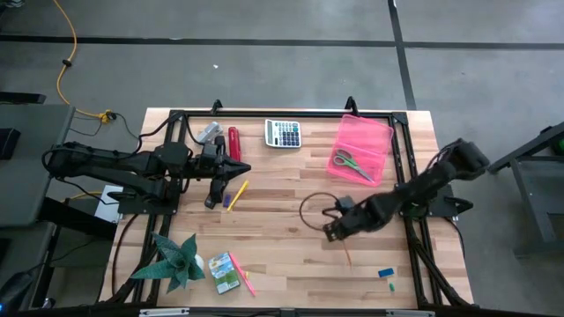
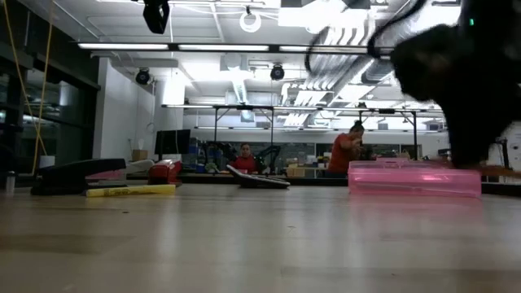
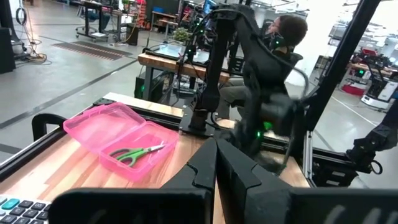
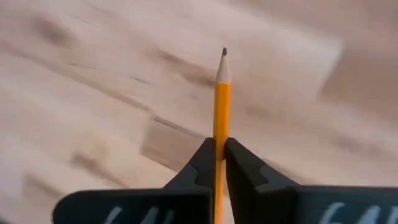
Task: Pack school essentials
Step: Put the yellow pencil into the pink supply box
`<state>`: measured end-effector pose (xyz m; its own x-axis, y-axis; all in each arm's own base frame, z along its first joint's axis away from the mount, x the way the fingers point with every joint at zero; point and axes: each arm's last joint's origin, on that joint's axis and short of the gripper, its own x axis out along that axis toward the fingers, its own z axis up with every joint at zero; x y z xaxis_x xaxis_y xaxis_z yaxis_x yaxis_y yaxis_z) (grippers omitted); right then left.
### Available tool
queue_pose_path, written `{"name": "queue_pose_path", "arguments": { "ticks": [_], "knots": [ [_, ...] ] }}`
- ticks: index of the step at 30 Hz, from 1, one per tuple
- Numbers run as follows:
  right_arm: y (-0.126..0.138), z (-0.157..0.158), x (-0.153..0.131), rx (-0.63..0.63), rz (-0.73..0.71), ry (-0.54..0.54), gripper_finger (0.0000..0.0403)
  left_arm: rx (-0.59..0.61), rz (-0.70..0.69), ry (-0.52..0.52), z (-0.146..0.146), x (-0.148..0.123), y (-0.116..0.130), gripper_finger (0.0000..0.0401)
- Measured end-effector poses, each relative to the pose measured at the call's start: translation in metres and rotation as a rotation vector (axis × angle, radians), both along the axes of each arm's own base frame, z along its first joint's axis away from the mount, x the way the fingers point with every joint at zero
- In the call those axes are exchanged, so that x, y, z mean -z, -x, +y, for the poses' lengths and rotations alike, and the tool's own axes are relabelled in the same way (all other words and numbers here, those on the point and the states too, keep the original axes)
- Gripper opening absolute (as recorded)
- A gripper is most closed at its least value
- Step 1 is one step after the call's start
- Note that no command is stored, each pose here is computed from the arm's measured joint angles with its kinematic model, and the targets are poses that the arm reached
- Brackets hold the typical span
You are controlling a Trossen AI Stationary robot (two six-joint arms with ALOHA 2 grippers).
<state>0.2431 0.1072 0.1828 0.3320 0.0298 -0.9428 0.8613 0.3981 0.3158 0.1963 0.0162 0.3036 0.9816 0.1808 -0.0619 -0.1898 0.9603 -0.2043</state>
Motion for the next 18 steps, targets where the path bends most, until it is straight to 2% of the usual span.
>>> {"name": "queue_pose_path", "arguments": {
  "ticks": [7,10,18],
  "knots": [
    [-0.008,-0.044,-0.051,-0.222,-0.337,0.267,0.0001,-0.005,-0.011,0.074,0.000,0.000,0.000,0.0000],
    [-0.017,-0.059,-0.067,-0.271,-0.469,0.386,0.0001,-0.011,-0.018,0.113,0.000,0.000,0.000,0.0000],
    [-0.039,-0.090,-0.095,-0.427,-0.777,0.553,0.0000,-0.052,-0.021,0.160,-0.002,0.005,-0.009,0.0000]
  ]
}}
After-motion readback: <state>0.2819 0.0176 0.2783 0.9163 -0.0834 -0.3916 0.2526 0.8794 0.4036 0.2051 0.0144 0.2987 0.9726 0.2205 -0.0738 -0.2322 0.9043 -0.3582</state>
